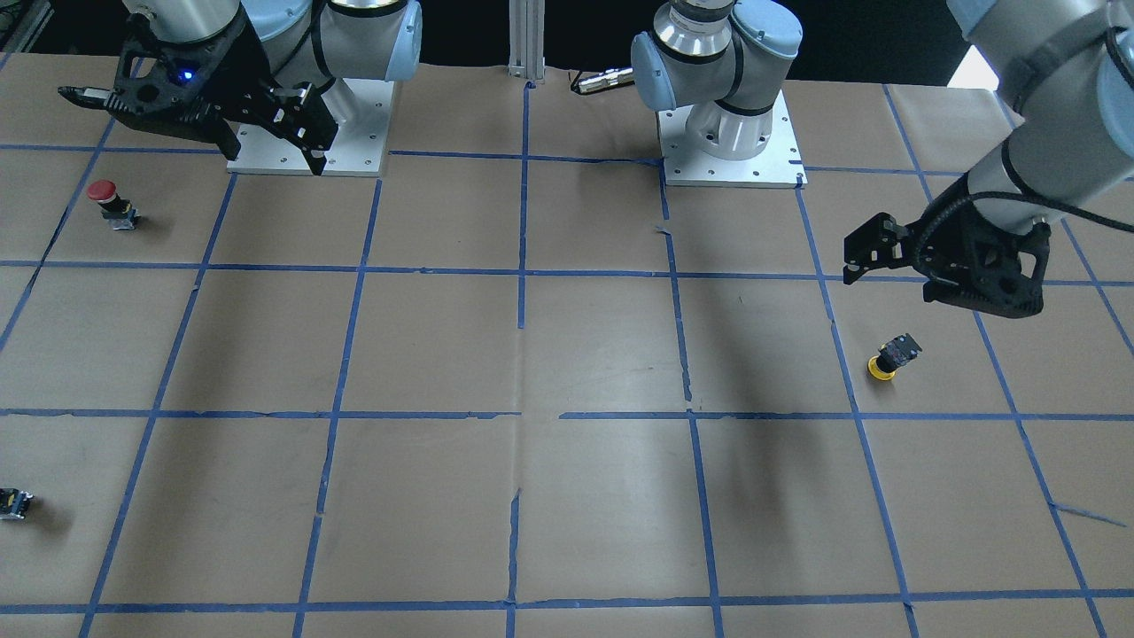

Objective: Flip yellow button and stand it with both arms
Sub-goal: 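Lower the left gripper over the yellow button's base, then close the left gripper on the yellow button's base and lift it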

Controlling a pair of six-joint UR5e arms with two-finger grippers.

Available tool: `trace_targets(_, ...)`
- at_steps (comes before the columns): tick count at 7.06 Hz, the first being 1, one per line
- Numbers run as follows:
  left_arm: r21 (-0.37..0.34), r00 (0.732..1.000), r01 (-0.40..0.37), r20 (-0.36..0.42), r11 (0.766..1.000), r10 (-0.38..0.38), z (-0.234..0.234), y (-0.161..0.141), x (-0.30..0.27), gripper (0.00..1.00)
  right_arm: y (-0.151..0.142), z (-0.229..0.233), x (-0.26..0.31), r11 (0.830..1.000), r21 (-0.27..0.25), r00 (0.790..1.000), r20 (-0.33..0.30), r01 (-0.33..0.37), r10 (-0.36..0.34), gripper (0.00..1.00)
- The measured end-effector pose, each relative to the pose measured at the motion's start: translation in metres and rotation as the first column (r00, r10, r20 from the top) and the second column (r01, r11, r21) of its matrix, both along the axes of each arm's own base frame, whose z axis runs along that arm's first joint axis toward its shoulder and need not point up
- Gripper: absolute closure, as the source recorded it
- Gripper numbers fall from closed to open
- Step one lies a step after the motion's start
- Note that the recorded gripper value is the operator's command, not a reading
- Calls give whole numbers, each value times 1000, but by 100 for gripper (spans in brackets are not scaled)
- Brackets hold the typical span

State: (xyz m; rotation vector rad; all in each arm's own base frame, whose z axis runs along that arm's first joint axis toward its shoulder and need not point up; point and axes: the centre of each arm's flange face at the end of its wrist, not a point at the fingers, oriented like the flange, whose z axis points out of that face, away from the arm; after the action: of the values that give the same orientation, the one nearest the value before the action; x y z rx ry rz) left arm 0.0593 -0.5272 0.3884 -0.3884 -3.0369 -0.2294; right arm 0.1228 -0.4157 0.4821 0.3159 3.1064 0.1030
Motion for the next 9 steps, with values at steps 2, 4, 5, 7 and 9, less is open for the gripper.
trace_targets(2, -17, 936, 352, 29, 936, -351, -64, 0, 41, 2, 0, 0, 1, 1000, -2, 1000, 4, 2, -2, 0)
trace_targets(4, -57, 721, 693, 66, 719, -689, -104, 1, 56, 2, 1, 0, 2, 1000, 0, 1000, 6, 2, -2, 0)
trace_targets(5, -66, 631, 775, 71, 628, -772, -124, 7, 70, 2, 1, 0, 2, 1000, 1, 1000, 5, 1, -1, 0)
trace_targets(7, -65, 573, 819, 45, 570, -819, -145, 18, 83, 1, 1, -1, 2, 1000, 2, 1000, 4, -1, 1, 0)
trace_targets(9, -55, 551, 833, -1, 551, -834, -163, 28, 81, 2, 1, -1, 2, 1000, 5, 1000, 2, -2, 2, 0)
